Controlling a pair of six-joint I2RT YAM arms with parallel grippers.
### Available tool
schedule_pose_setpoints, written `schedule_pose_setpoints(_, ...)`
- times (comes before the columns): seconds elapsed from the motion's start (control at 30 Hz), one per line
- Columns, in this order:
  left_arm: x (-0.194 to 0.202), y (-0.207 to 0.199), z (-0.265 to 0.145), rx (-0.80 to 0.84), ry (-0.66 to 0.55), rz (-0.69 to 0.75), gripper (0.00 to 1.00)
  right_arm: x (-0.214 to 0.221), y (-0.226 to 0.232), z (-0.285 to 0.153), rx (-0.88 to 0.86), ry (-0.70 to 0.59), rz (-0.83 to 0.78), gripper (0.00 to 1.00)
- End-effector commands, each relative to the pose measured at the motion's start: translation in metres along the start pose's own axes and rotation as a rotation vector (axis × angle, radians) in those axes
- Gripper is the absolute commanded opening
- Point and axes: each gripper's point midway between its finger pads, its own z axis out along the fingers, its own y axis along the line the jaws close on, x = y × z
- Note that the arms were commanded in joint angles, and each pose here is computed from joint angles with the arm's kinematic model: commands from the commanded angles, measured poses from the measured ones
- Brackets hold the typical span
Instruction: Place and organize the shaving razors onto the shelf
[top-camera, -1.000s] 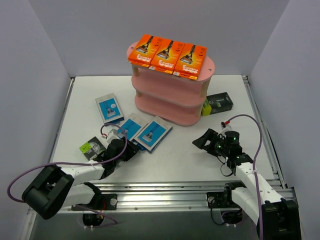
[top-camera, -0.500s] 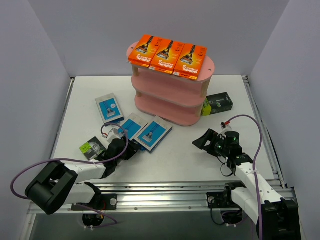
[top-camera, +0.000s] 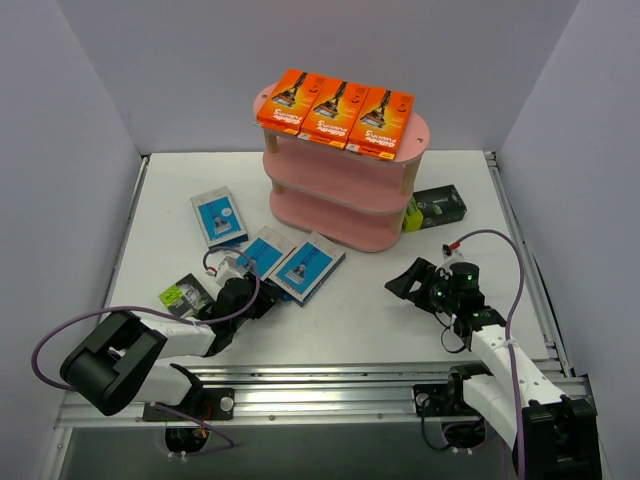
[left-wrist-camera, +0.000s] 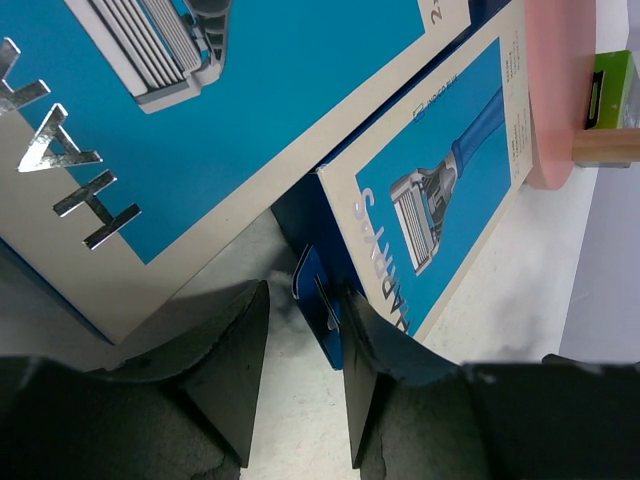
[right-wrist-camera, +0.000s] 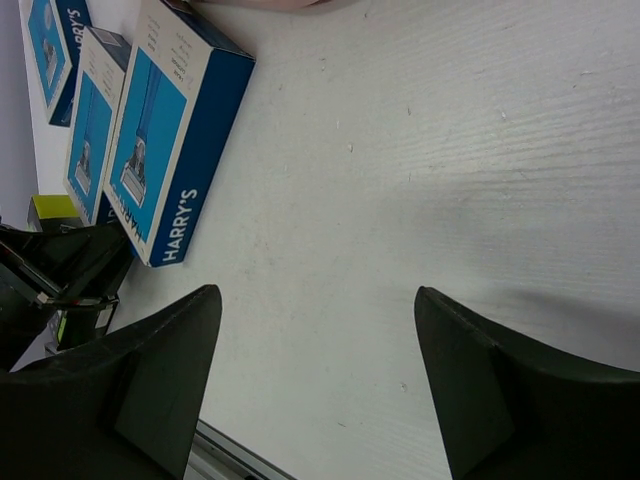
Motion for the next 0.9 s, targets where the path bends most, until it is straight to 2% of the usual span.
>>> schedule_pose_setpoints(0.0, -0.0004, -0.0023, 0.0017, 0.020, -0.014, -0.024, 0.43, -0.0036, 0.0030, 0.0006, -0.024, -0.010, -0.022, 0.73)
schedule_pose_setpoints(0.1, 0.0007, -0.0005, 0.0023, 0.017, -0.014, -0.043, 0.40, -0.0033, 0.0023, 0.0009, -0.021, -0.009, -0.021, 0.73)
schedule_pose_setpoints(0.33, 0.0037, 0.0008, 0.0049, 0.005, -0.028, -0.083, 0.22, -0.0034, 0.0022, 0.0011, -0.021, -0.009, -0.021, 0.74)
schedule_pose_setpoints(0.53, 0.0006, 0.0005, 0.0065, 0.002, -0.046, -0.104, 0.18, -0.0029, 0.0013, 0.0010, -0.018, -0.007, -0.020, 0.74)
schedule_pose_setpoints(0.67, -0.0004, 0.0028, 0.0042, -0.006, -0.053, -0.114, 0.09, -0.0036, 0.0020, 0.0007, -0.020, -0.010, -0.022, 0.74)
schedule_pose_setpoints(0.7, -0.0013, 0.0032, 0.0030, -0.010, -0.056, -0.124, 0.03, -0.0036, 0.0020, 0.0007, -0.020, -0.010, -0.022, 0.74)
schedule_pose_setpoints(0.87, -0.0050, 0.0004, -0.0019, -0.009, -0.065, -0.134, 0.02, -0.0029, 0.0022, 0.0004, -0.019, -0.007, -0.021, 0.74)
